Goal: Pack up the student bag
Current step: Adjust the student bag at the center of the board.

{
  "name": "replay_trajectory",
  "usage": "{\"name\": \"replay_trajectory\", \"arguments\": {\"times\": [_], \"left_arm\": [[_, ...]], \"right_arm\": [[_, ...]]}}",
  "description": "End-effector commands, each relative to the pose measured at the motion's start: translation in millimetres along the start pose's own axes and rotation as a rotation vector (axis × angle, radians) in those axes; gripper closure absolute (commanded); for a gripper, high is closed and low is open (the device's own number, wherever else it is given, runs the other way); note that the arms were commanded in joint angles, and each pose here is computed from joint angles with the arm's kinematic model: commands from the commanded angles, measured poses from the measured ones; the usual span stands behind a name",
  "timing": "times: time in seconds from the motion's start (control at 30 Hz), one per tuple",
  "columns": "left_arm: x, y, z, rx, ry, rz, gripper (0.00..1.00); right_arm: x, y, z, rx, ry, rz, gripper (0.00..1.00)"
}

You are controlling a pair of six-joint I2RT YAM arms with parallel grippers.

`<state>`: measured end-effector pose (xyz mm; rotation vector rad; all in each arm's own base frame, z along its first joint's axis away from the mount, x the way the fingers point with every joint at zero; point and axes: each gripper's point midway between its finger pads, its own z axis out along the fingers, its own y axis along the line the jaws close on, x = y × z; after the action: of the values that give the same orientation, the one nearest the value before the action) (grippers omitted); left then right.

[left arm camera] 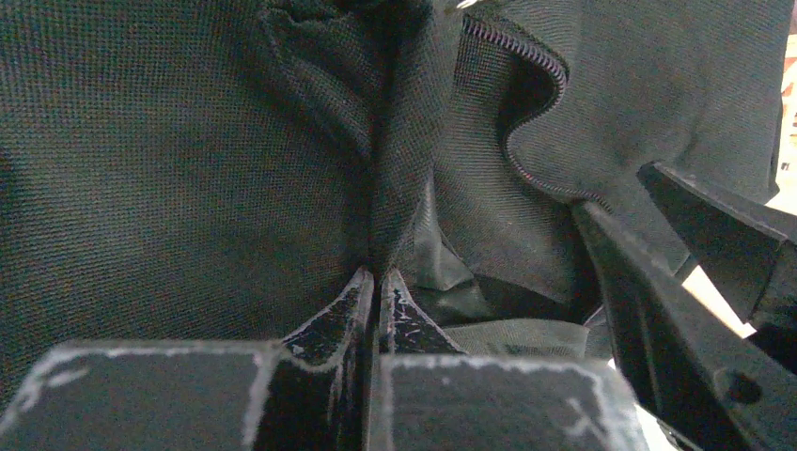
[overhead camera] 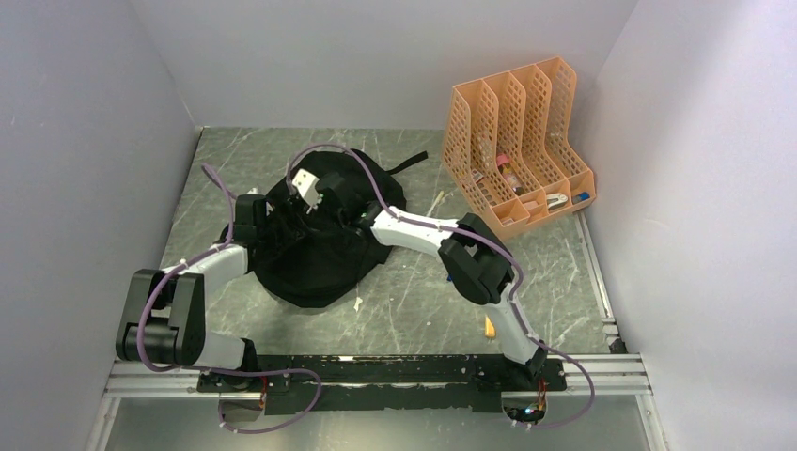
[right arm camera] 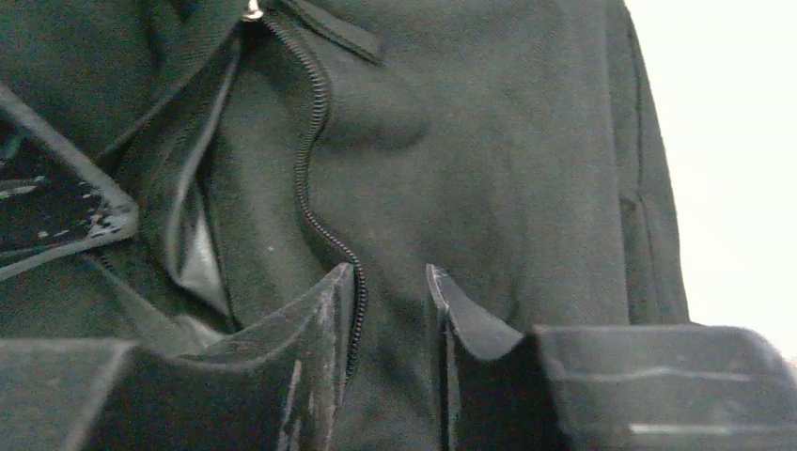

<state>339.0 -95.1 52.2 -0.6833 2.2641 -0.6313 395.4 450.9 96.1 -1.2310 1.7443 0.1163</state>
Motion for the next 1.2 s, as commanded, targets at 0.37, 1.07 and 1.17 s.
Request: {"name": "replay_trajectory", "arguments": {"times": [0.37, 1.07, 1.17], "left_arm": [[15.0, -4.1, -7.6, 0.025, 0.077, 0.000, 0.95], [-24.6, -70.1, -49.5, 0.201, -0.002, -0.018, 0.55], [-21.5, -67.2, -52.0, 0.191, 0.005, -0.022, 0.54]], "right_arm": [[-40.0, -47.0, -28.1, 0.231, -0.158, 0.179, 1.00], [-71.1, -54.5, -73.1, 0.211, -0.339, 0.276, 1.00], [-70.9, -53.9, -73.3, 0.208, -0.341, 0.288, 1.00]]}}
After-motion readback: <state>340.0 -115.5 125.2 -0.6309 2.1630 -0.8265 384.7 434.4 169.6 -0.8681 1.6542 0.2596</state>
